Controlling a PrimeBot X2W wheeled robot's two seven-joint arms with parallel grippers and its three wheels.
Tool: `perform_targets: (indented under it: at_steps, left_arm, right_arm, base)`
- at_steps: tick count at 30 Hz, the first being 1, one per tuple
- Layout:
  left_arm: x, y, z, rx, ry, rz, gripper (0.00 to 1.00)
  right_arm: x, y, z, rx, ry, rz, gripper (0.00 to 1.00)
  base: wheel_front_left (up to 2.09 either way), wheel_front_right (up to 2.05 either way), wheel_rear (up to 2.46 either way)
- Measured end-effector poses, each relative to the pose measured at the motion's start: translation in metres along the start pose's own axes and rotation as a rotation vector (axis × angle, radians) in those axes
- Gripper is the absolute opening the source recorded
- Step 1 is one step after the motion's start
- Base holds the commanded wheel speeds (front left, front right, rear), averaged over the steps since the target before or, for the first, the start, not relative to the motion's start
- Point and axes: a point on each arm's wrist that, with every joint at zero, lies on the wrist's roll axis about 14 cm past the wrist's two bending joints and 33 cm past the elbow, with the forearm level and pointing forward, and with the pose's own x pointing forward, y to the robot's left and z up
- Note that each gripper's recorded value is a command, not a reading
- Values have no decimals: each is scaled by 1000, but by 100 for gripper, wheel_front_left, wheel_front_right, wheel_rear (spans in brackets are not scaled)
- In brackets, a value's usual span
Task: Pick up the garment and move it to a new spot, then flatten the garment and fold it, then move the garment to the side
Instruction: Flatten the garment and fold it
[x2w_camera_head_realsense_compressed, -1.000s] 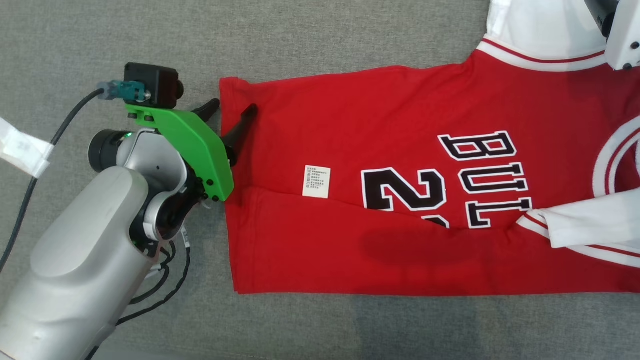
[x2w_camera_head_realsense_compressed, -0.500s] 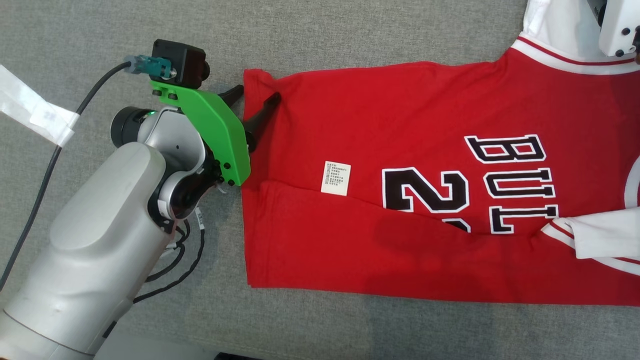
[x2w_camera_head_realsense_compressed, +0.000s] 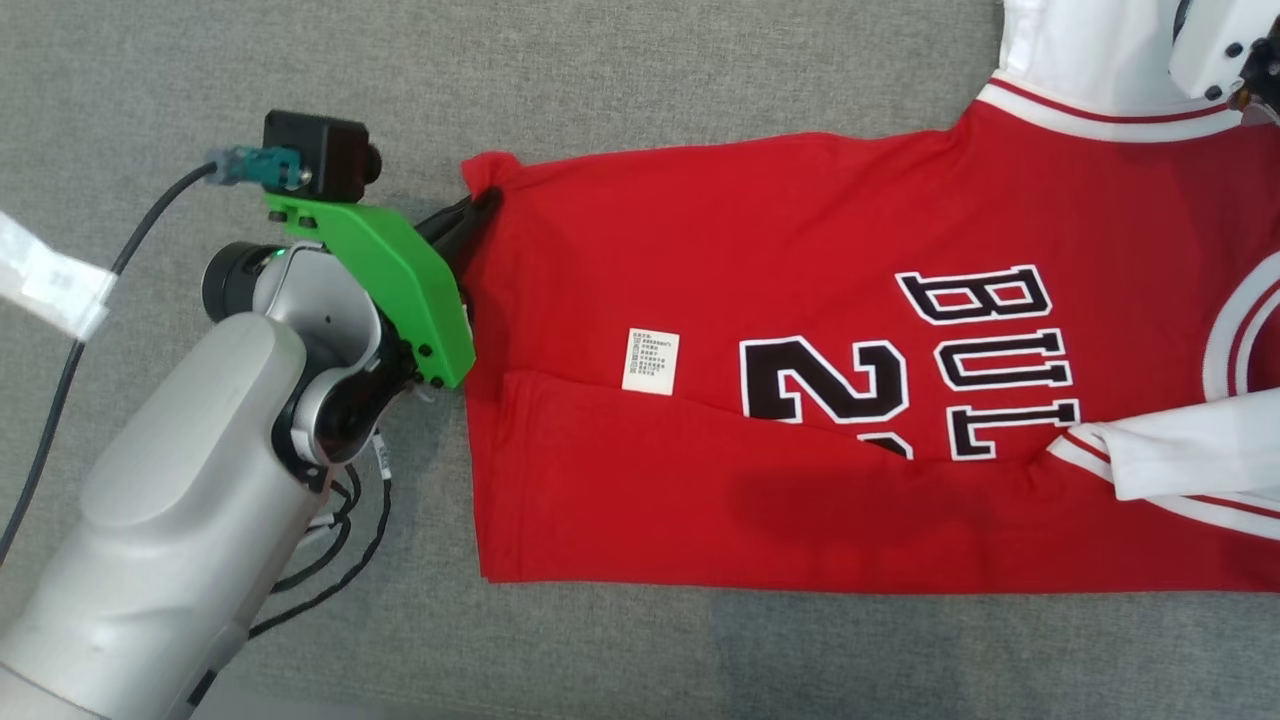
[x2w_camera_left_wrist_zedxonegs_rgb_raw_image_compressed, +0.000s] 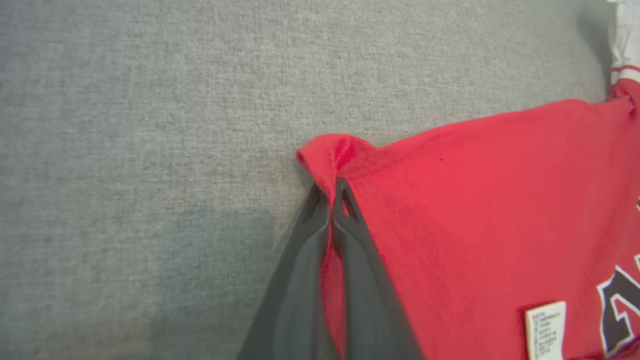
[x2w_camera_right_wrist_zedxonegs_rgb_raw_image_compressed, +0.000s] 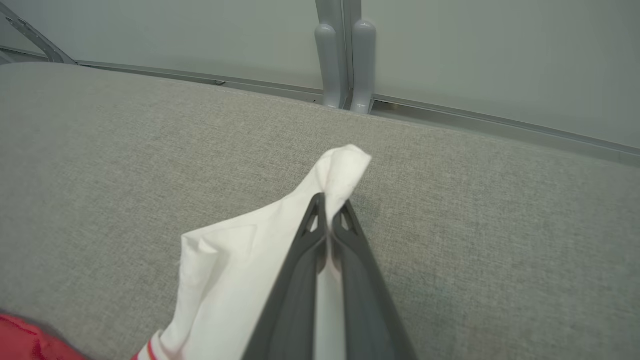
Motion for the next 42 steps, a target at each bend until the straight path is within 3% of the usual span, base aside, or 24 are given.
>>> perform_targets:
  at_steps: [10, 16, 22, 28, 37, 38, 39, 40, 41, 42]
  left_arm:
    - [-38, -7, 6, -36, -142, 11, 0]
    - [-71, -21, 3, -71, -230, 10, 0]
    - [-94, -39, -16, -129, -271, -10, 0]
    - [-102, -53, -43, -190, -262, -25, 0]
    - [-108, -54, -57, -207, -278, -3, 0]
    - [-108, -52, -60, -200, -277, 6, 16]
    - [-108, -54, -61, -195, -280, 0, 41]
    - [-108, -56, -63, -206, -281, -6, 65]
    - [-107, -58, -66, -205, -272, -11, 95]
    - [-107, -57, -71, -186, -262, -6, 100]
  right_arm:
    - [-78, -3, 13, 82, -155, 64, 0]
    - [-145, 5, -7, 151, -211, 86, 0]
    - [-200, 4, -51, 223, -182, 28, 0]
    - [-221, 4, -101, 260, -102, -46, 0]
    - [-222, 3, -125, 244, -73, -77, 0]
    - [-222, 3, -128, 231, -62, -76, 18]
    - [-222, 3, -130, 214, -56, -76, 45]
    - [-222, 3, -132, 202, -47, -76, 88]
    - [-222, 3, -136, 198, -35, -75, 100]
    - [-223, 3, -139, 195, -23, -75, 100]
  base:
    - [0, 0, 0]
    - [0, 0, 0]
    - [0, 0, 0]
    - [0, 0, 0]
    - [0, 0, 0]
    - [0, 0, 0]
    - [0, 0, 0]
    - [0, 0, 0]
    - [0, 0, 0]
    - [0, 0, 0]
